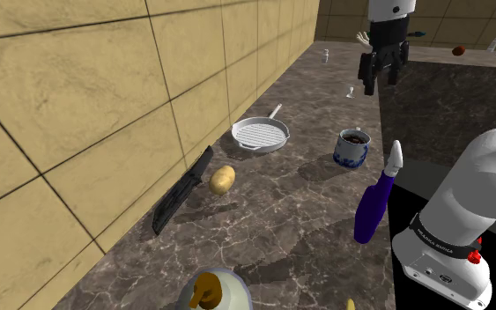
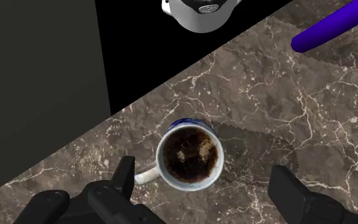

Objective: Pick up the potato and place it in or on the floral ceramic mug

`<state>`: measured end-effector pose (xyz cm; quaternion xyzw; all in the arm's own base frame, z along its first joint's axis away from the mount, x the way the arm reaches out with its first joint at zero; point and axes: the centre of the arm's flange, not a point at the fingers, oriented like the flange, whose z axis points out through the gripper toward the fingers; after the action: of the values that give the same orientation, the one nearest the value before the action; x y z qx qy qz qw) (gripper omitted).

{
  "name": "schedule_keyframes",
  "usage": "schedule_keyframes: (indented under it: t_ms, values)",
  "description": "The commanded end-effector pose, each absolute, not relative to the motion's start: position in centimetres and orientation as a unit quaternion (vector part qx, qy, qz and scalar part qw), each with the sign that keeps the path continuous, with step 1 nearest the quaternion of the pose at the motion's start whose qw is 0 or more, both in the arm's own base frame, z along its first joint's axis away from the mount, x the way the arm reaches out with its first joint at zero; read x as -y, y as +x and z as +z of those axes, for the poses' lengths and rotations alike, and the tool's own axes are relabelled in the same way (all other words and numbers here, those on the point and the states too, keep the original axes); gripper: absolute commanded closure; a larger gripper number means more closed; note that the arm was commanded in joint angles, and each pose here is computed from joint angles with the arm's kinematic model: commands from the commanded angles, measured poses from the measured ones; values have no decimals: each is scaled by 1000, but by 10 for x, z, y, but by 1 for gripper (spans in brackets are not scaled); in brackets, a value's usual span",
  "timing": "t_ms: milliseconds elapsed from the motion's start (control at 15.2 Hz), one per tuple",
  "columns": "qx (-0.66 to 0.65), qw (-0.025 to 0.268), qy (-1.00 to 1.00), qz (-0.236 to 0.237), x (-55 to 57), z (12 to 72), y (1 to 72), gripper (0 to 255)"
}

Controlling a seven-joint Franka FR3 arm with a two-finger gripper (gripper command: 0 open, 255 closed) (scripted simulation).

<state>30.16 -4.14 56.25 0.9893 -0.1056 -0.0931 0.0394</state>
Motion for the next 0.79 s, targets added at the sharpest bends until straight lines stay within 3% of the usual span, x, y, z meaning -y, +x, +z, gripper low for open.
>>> schedule_keyframes:
  t_ms: [0,726]
  values:
    - [106,39,989,-93,41,563,302,0]
    - [207,35,976,-65,-86,505,320,0]
